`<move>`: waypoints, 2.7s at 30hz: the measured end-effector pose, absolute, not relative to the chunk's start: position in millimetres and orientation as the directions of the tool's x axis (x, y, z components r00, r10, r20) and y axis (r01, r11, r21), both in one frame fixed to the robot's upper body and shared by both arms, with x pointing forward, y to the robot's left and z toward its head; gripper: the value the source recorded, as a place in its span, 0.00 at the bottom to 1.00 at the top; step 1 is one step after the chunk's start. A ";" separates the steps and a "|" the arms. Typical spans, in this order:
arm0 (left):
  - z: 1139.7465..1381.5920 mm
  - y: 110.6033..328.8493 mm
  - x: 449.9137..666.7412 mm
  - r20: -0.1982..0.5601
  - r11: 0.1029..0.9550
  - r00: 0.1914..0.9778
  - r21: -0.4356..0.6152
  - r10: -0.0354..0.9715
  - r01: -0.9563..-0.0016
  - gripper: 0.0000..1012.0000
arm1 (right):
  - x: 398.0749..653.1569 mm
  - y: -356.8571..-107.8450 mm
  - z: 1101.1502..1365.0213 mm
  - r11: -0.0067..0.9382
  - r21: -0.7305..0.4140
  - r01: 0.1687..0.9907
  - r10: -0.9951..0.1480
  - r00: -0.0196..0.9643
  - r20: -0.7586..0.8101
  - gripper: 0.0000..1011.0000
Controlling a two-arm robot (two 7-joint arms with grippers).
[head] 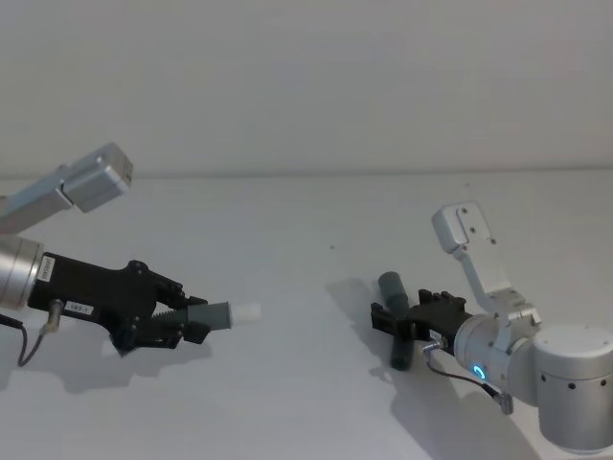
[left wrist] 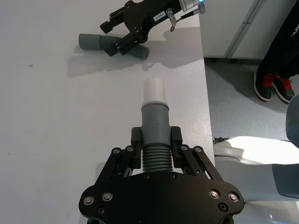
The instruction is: Use both hands to pick up one end of the pipe from the table, align the ends, and insert them.
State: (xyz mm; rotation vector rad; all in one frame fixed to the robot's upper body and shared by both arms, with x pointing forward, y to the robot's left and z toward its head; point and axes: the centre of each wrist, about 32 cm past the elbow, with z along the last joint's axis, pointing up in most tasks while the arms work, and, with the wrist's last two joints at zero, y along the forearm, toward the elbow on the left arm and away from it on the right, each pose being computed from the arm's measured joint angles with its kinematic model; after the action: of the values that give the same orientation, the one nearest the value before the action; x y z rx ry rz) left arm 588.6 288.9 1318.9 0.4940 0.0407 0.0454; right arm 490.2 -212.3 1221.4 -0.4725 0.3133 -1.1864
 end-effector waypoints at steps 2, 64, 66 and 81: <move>1318.9 288.9 588.6 -0.028 0.879 0.998 0.475 0.053 -0.034 0.32 | 490.4 -212.6 1221.1 0.295 -0.507 0.810 -0.937 0.350 0.014 0.78; 1318.9 288.9 588.6 -0.028 0.880 0.998 0.475 0.053 -0.034 0.32 | 494.1 -264.3 1218.8 0.634 -0.222 0.741 -0.736 0.666 0.120 0.20; 1318.9 288.9 588.6 -0.028 0.880 0.998 0.475 0.053 -0.034 0.32 | 495.9 -267.0 1219.5 0.653 -0.204 0.730 -0.721 0.681 0.129 0.20; 1318.9 288.9 588.6 -0.028 0.880 0.998 0.475 0.053 -0.034 0.32 | 513.8 -288.7 1224.9 0.816 -0.078 0.573 -0.550 0.810 0.206 0.20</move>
State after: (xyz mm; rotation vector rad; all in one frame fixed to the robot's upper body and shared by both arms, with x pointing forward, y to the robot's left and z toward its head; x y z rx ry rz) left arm 588.6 288.9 1318.9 0.4939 0.0406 0.0454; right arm 513.8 -288.7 1224.9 -0.1389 -0.1771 -0.6021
